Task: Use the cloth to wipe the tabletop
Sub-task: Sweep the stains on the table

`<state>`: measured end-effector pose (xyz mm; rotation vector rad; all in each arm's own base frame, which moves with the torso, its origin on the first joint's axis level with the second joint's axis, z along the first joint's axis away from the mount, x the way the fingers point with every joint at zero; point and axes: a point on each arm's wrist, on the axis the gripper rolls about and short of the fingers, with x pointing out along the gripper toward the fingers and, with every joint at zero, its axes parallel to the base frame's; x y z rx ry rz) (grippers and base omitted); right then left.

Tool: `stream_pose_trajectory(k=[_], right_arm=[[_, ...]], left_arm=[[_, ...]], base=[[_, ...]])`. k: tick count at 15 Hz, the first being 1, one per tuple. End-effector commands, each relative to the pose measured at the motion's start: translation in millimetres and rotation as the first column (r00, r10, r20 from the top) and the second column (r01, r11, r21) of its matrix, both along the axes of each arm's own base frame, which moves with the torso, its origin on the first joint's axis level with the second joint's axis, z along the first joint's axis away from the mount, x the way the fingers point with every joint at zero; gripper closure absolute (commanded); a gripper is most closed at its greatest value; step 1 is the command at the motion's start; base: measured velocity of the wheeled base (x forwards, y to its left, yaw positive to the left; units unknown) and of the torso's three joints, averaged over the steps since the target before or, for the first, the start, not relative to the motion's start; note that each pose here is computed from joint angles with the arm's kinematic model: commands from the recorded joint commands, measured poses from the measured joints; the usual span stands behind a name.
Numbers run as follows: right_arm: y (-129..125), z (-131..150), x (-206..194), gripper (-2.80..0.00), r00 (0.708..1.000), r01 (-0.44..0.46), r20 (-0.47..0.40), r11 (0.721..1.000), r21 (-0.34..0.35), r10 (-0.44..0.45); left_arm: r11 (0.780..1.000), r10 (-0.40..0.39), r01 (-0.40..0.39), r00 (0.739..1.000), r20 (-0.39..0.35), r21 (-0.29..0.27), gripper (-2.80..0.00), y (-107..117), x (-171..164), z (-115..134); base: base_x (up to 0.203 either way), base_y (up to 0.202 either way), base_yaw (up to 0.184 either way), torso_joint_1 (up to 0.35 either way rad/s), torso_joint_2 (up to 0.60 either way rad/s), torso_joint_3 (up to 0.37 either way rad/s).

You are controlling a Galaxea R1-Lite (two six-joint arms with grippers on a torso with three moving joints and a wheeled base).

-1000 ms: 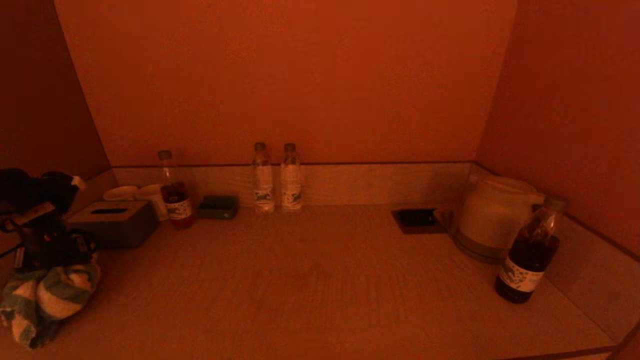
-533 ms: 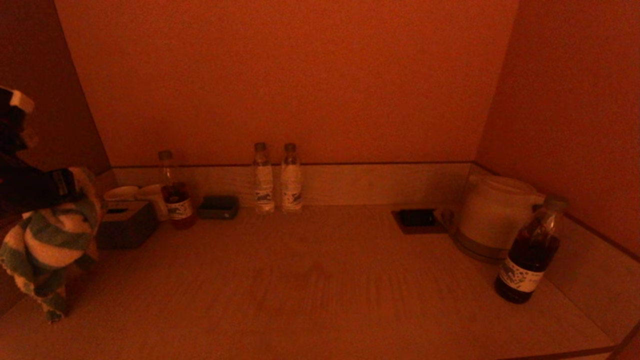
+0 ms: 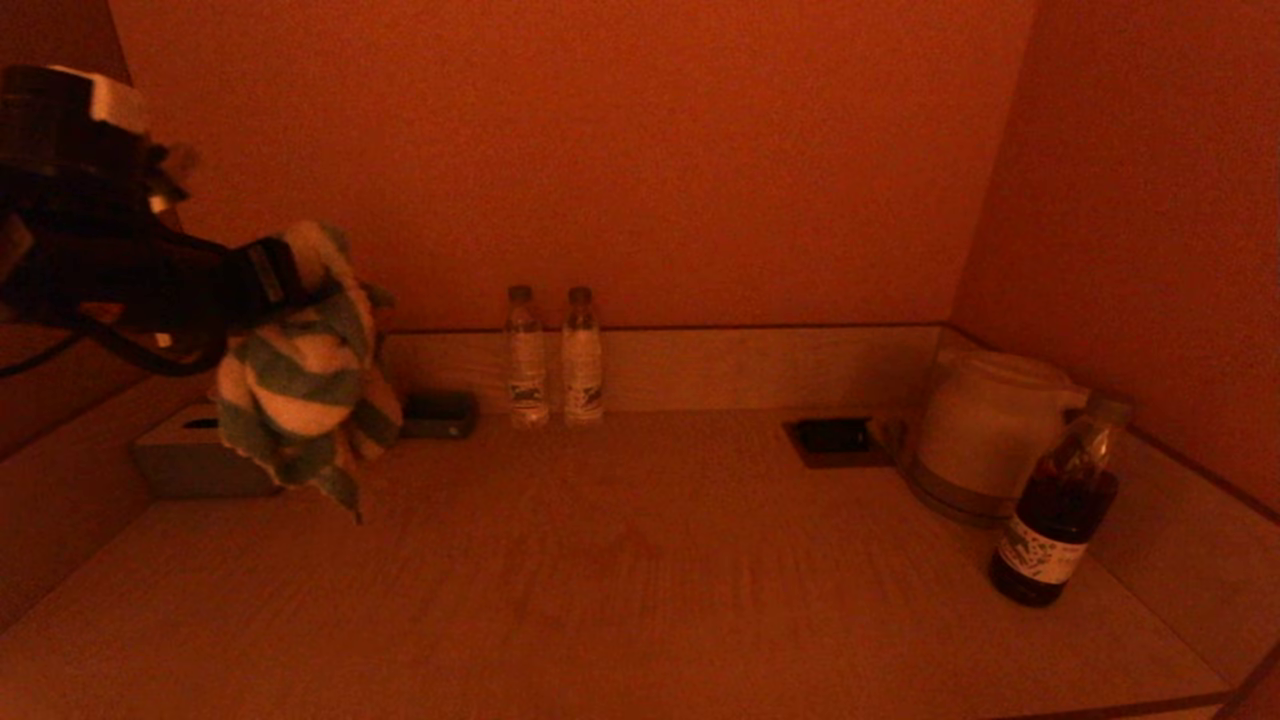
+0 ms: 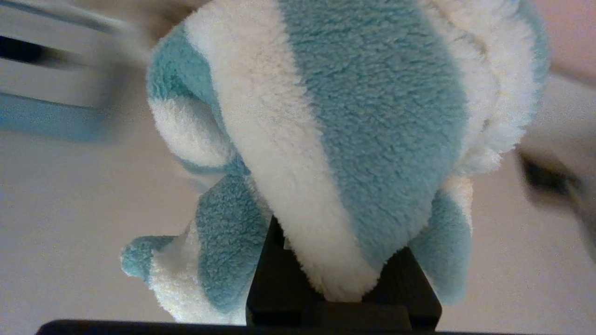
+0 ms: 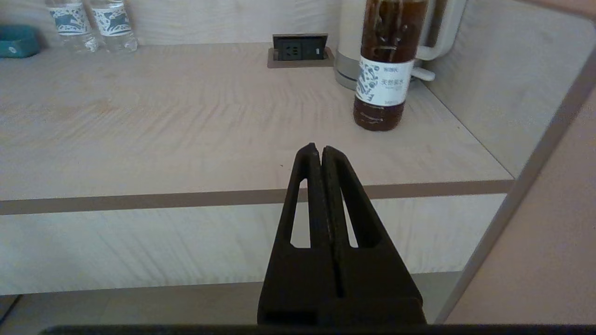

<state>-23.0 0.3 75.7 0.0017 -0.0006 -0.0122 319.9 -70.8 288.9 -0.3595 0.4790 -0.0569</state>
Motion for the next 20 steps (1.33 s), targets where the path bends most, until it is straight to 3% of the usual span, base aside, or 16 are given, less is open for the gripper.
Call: stream_pose_trajectory(k=[1, 6, 11, 14, 16, 20], right_arm=[[0.0, -0.1, 0.1, 0.00, 1.000, 0.000, -0.002, 1.000, 0.000, 0.000], [0.0, -0.1, 0.1, 0.00, 1.000, 0.000, -0.002, 1.000, 0.000, 0.000], [0.0, -0.1, 0.1, 0.00, 1.000, 0.000, -0.002, 1.000, 0.000, 0.000], [0.0, -0.1, 0.1, 0.00, 1.000, 0.000, -0.002, 1.000, 0.000, 0.000], [0.0, -0.1, 0.1, 0.00, 1.000, 0.000, -0.002, 1.000, 0.000, 0.000], [0.0, -0.1, 0.1, 0.00, 1.000, 0.000, -0.002, 1.000, 0.000, 0.000]], left_arm=[[0.999, -0.052, 0.052, 0.996, -0.076, -0.002, 0.00, -28.0, 20.2, -31.0], [0.991, -0.137, 0.133, 0.965, -0.222, -0.032, 0.00, -98.9, 53.5, -111.8], [0.988, -0.153, 0.152, 0.944, -0.293, -0.027, 0.00, -124.5, 63.4, -148.4], [0.987, -0.139, 0.159, 0.922, -0.361, 0.026, 0.00, -137.5, 65.0, -179.8], [0.985, -0.130, 0.166, 0.902, -0.412, 0.053, 0.00, -141.4, 67.1, -200.5], [0.982, -0.109, 0.169, 0.868, -0.484, 0.083, 0.00, -140.7, 63.0, -213.8]], base=[[0.000, 0.000, 0.000, 0.000, 0.00, 0.000], [0.000, 0.000, 0.000, 0.000, 0.00, 0.000], [0.000, 0.000, 0.000, 0.000, 0.00, 0.000], [0.000, 0.000, 0.000, 0.000, 0.00, 0.000], [0.000, 0.000, 0.000, 0.000, 0.00, 0.000], [0.000, 0.000, 0.000, 0.000, 0.00, 0.000]])
